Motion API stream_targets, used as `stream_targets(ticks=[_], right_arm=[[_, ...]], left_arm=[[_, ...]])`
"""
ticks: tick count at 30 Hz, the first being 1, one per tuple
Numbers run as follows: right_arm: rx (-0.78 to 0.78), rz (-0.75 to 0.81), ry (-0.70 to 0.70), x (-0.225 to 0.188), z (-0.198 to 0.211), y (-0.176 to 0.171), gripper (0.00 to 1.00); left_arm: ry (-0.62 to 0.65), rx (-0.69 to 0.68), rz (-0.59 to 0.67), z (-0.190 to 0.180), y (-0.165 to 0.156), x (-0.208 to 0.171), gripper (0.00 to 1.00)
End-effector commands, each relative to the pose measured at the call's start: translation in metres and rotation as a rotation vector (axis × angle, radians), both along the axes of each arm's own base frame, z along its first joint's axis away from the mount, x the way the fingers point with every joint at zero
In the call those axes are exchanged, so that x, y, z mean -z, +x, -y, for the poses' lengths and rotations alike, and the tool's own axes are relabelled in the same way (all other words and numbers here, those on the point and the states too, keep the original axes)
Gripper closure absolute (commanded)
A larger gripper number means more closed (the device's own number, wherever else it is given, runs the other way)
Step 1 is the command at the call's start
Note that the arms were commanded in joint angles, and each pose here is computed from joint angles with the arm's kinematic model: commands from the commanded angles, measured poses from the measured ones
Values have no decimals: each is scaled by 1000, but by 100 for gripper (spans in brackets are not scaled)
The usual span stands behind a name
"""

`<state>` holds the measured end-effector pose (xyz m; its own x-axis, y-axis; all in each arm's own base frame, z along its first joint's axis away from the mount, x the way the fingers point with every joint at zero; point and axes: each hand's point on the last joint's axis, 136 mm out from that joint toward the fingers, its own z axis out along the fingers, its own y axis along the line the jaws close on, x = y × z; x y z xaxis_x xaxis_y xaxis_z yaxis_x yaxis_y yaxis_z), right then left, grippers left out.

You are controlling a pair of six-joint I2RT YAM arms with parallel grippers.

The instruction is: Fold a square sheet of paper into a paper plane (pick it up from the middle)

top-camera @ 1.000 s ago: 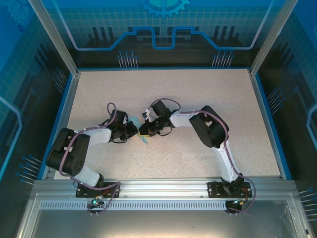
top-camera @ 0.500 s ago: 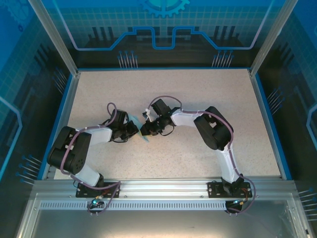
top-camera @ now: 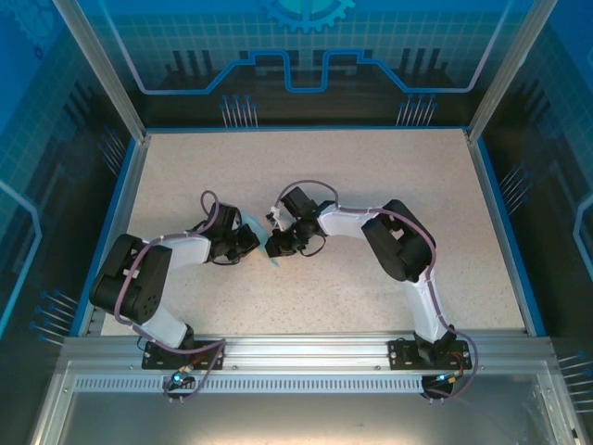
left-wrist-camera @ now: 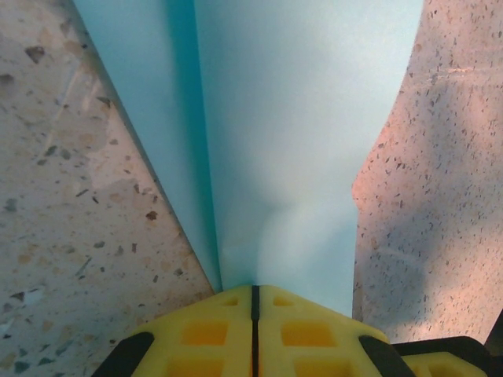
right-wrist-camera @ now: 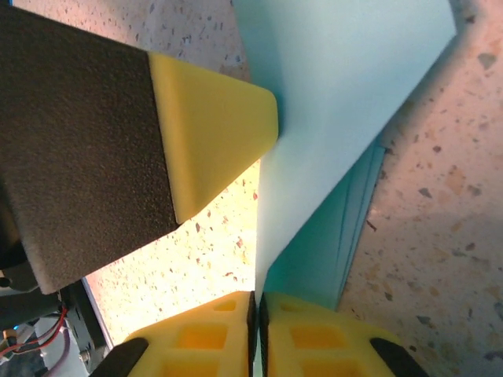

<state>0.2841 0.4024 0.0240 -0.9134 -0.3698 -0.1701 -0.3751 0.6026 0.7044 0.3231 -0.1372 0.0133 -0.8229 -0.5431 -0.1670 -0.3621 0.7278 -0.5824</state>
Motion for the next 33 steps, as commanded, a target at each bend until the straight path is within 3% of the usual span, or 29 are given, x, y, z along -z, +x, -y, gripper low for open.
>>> stream_targets(ticks=[1, 12, 33], right_arm=[[8, -13, 11, 1, 2, 0, 94], [46, -107, 98, 7, 7, -1, 99], [195, -296, 69, 38, 24, 9, 100]], left_arm=[[44, -5, -82, -6, -14, 13, 94], [-39, 77, 58, 12, 3, -23, 81], [-157, 181, 159, 31, -10, -29, 77]])
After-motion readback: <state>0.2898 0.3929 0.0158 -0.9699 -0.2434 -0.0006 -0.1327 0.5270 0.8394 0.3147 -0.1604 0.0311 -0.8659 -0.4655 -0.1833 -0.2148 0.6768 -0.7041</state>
